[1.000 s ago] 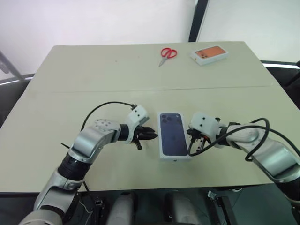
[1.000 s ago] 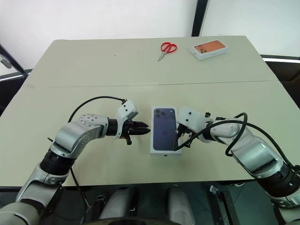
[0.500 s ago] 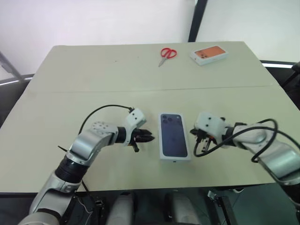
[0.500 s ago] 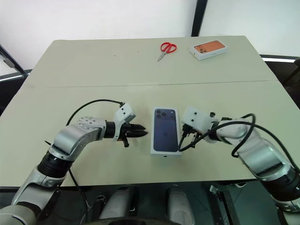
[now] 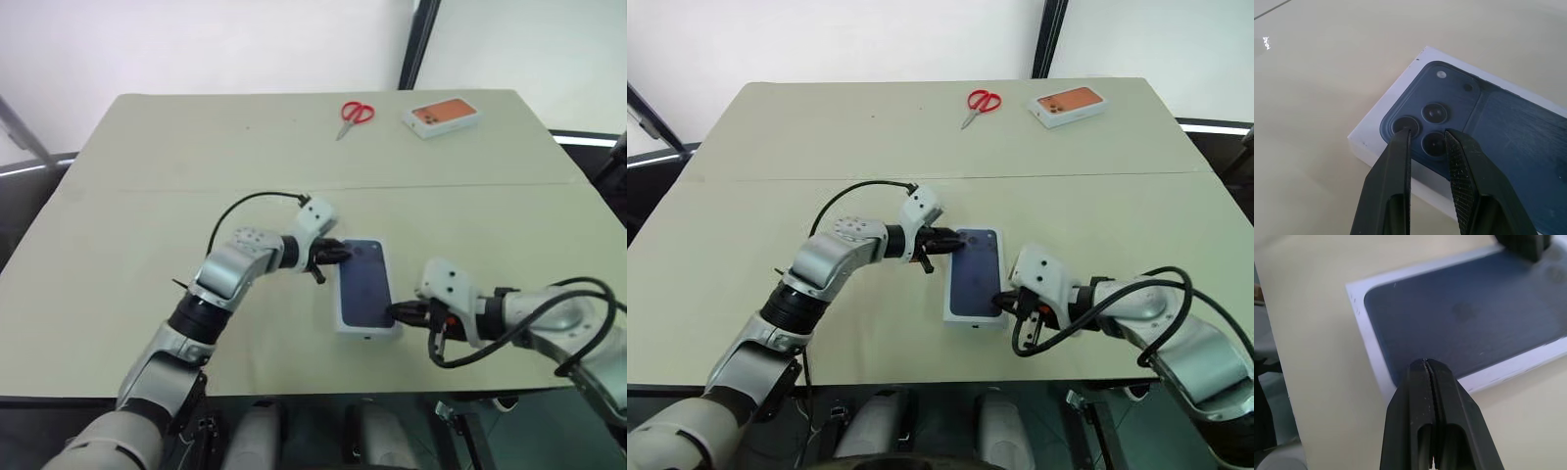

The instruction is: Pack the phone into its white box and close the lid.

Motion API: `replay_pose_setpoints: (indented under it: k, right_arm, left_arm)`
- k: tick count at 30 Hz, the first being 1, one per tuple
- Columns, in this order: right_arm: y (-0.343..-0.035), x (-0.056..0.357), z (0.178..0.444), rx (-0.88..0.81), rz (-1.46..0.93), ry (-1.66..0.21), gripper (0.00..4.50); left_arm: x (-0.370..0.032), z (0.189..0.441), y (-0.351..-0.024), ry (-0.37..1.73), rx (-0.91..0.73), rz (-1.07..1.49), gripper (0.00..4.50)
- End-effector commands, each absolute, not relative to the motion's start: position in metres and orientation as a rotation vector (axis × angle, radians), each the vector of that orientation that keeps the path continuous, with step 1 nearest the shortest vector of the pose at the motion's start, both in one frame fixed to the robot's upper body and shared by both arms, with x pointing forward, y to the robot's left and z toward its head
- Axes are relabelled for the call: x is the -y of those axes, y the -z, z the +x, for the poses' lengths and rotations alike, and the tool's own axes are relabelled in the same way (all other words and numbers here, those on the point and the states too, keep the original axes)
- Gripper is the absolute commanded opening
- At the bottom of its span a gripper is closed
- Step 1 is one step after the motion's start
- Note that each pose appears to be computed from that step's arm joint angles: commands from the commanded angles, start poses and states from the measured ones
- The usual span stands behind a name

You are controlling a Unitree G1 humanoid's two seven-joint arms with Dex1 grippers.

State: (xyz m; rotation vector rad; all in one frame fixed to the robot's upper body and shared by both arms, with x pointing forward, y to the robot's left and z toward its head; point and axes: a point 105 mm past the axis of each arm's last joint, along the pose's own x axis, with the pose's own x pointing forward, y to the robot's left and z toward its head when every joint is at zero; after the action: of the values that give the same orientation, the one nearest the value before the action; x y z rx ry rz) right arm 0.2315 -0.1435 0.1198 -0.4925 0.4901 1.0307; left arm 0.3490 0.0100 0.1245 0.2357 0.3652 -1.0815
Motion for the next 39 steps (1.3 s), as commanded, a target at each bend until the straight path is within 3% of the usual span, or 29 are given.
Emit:
replay_pose_setpoints:
  k: [1,10,15,18,23,31,39]
  right_arm:
    - [-0.116,0.140,0.224,-0.494,-0.521,-1.037,0.05]
    - [-0.103,0.147,0.229,-0.532,-0.547,-0.977,0.05]
    - [-0.134,0.145,0.256,-0.323,-0.508,-0.870,0.05]
    - [-0.163,0.156,0.286,-0.163,-0.422,-0.712,0.05]
    - [-0.182,0.182,0.316,-0.085,-0.301,-0.595,0.05]
    - [-0.180,0.190,0.338,-0.069,-0.236,-0.628,0.05]
    - [-0.165,0.173,0.336,-0.116,-0.263,-0.740,0.05]
  left_arm:
    - [-0.013,0.349,-0.111,1.068,-0.428,0.278,1.13]
    - [-0.024,0.345,-0.086,1.040,-0.520,0.306,1.13]
    - [-0.035,0.353,-0.120,1.013,-0.328,0.190,1.13]
    - [-0.062,0.353,-0.151,0.967,-0.130,0.173,1.13]
    - [-0.128,0.345,-0.168,0.803,-0.008,0.165,1.13]
    - [-0.226,0.319,-0.153,0.565,-0.058,0.178,1.13]
    - [-0.240,0.315,-0.151,0.484,-0.064,0.192,1.13]
